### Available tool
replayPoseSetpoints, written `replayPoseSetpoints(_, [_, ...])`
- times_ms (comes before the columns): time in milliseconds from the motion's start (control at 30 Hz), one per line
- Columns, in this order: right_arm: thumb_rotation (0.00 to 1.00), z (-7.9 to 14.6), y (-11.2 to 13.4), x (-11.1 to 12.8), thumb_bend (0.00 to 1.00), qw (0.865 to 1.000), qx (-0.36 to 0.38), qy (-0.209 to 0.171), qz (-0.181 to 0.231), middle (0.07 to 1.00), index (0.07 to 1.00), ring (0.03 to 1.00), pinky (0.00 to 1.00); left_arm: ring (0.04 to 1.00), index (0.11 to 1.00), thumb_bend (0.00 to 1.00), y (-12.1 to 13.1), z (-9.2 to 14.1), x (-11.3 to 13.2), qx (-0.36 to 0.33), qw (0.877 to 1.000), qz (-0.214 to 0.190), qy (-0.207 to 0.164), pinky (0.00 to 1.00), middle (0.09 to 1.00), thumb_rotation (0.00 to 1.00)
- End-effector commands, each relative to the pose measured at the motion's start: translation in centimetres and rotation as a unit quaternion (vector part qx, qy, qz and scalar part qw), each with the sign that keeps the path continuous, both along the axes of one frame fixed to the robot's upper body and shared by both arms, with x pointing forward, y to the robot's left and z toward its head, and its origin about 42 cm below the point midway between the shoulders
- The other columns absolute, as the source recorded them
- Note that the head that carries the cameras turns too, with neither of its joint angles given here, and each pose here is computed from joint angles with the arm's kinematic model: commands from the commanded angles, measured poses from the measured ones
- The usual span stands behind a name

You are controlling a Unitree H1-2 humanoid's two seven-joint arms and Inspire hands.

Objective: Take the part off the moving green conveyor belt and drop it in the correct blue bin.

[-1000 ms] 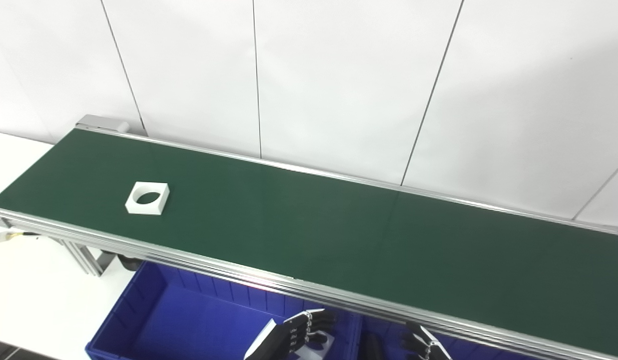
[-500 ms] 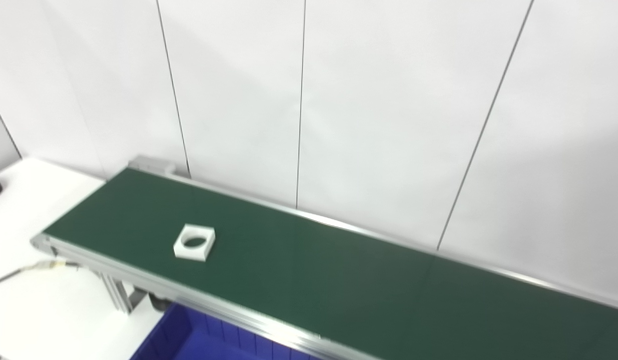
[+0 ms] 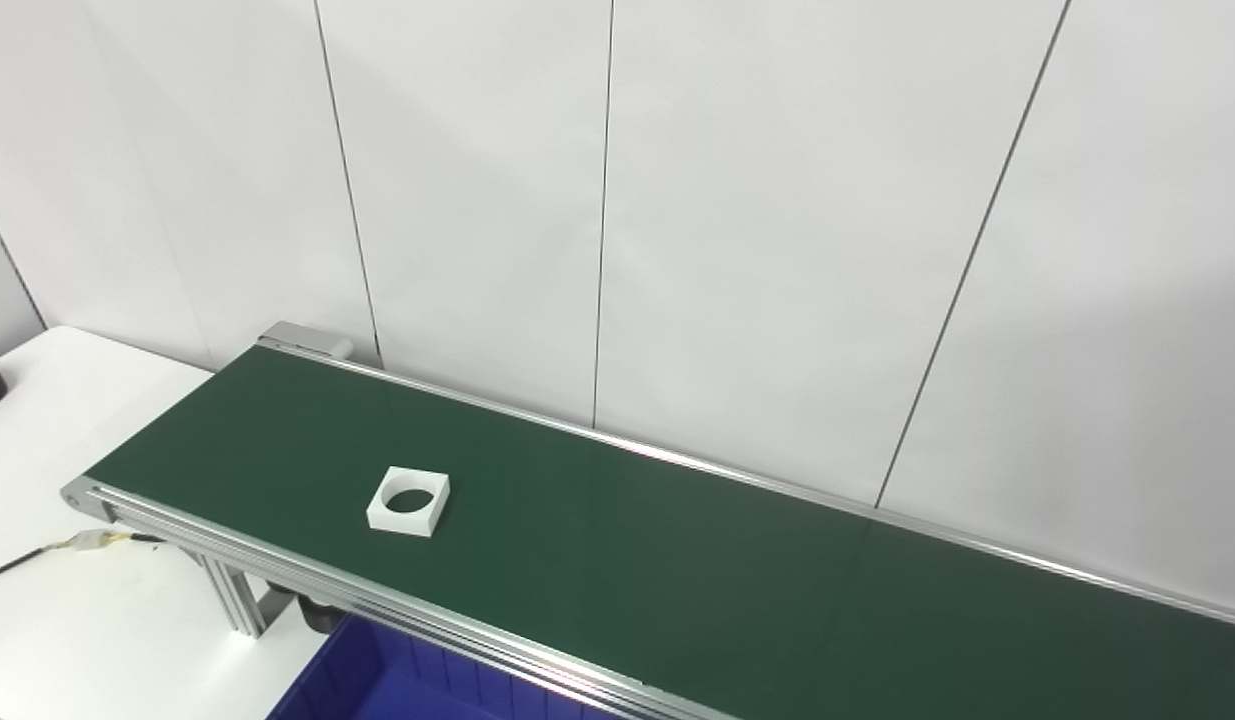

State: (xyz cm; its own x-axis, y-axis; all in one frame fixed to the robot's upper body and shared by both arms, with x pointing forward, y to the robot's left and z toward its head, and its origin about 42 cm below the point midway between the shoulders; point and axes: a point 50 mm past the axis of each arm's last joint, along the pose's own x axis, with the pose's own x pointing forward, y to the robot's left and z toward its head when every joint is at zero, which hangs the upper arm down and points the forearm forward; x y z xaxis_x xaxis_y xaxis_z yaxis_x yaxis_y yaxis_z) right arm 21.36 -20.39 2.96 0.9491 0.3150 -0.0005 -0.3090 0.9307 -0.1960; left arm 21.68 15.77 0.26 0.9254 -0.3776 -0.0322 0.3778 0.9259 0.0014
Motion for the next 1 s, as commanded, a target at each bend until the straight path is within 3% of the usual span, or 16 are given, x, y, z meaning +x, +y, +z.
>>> replayPoseSetpoints(0, [0.24,1.2,0.2,0.4,0.5,0.999,0.014,-0.033,0.002,0.845,0.907,0.849,0.83,0.761,0.752,1.0,0.3,1.7,1.1,-0.006,0.999,-0.01,-0.048,0.71,0.763,0.26])
replayPoseSetpoints(333, [0.25,1.4,0.4,0.3,0.49,0.999,0.008,-0.038,0.003,0.847,0.906,0.846,0.82,0.739,0.741,1.0,2.8,5.0,0.6,0.017,0.996,-0.024,-0.083,0.68,0.755,0.24])
replayPoseSetpoints(567, [0.29,1.5,0.4,0.2,0.51,0.999,0.008,-0.037,0.002,0.844,0.902,0.841,0.81,0.703,0.706,1.0,4.3,8.1,0.6,0.036,0.994,-0.032,-0.101,0.69,0.705,0.31])
replayPoseSetpoints(967, [0.33,1.4,0.6,0.4,0.52,0.999,0.011,-0.039,0.004,0.841,0.897,0.839,0.8,0.751,0.722,1.0,5.3,12.1,2.3,0.046,0.986,-0.025,-0.155,0.72,0.737,0.31])
